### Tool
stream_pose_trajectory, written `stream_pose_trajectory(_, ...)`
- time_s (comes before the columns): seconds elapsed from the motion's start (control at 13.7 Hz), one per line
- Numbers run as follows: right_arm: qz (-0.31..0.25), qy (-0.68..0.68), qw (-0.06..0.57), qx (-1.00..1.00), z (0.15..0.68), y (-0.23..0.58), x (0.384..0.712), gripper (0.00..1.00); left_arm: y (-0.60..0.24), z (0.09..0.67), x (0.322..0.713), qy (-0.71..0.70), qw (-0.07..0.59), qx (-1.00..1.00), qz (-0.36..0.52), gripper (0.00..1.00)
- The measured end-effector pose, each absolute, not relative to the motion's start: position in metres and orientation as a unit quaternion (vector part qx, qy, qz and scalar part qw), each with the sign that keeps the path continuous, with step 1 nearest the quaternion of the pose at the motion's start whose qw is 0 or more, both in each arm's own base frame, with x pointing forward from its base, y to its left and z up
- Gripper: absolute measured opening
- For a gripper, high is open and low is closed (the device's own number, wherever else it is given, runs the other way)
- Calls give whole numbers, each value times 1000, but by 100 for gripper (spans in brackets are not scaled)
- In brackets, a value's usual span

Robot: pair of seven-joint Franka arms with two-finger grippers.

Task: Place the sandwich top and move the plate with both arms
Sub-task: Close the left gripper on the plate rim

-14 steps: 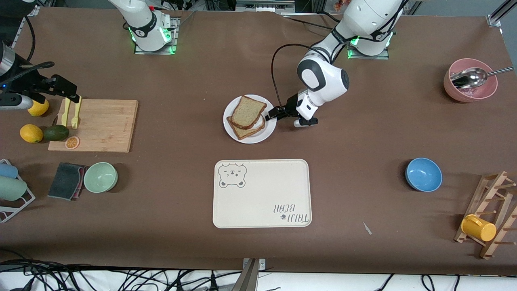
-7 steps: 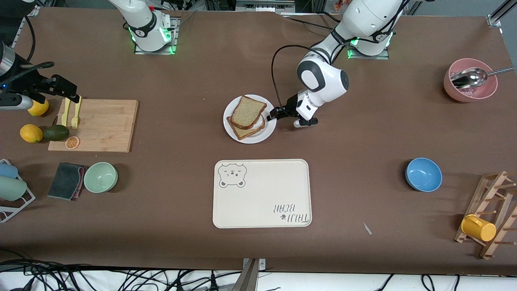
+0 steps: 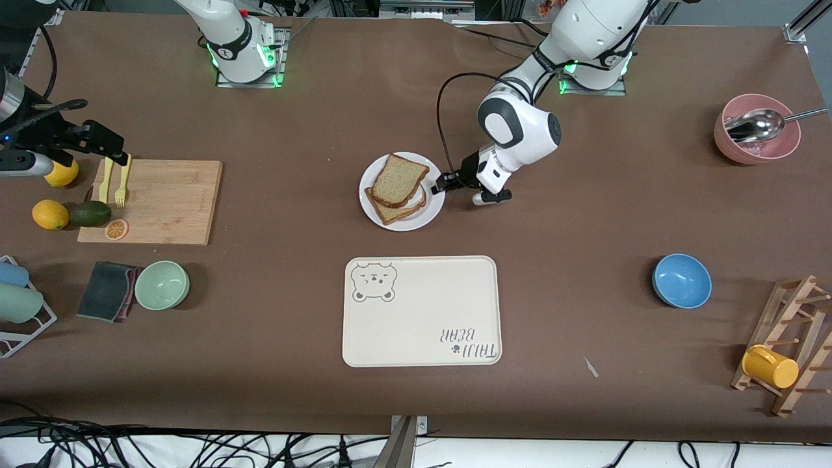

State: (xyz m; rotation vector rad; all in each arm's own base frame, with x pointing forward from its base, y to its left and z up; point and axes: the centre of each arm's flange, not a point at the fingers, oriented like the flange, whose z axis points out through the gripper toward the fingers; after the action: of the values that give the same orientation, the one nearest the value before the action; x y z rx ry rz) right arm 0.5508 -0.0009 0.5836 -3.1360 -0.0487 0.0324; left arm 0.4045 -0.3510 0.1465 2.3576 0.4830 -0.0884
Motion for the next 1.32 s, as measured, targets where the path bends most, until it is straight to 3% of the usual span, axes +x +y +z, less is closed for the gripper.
stream_pose_trajectory(0.51, 10, -16, 3, -1000, 584, -1, 551, 100, -357, 155, 409, 180, 368, 912, -28, 9)
stream_pose_trajectory(1.32, 10, -16, 3, -1000, 583, -1, 551, 100, -354, 154, 397, 177, 392, 903, 13, 9)
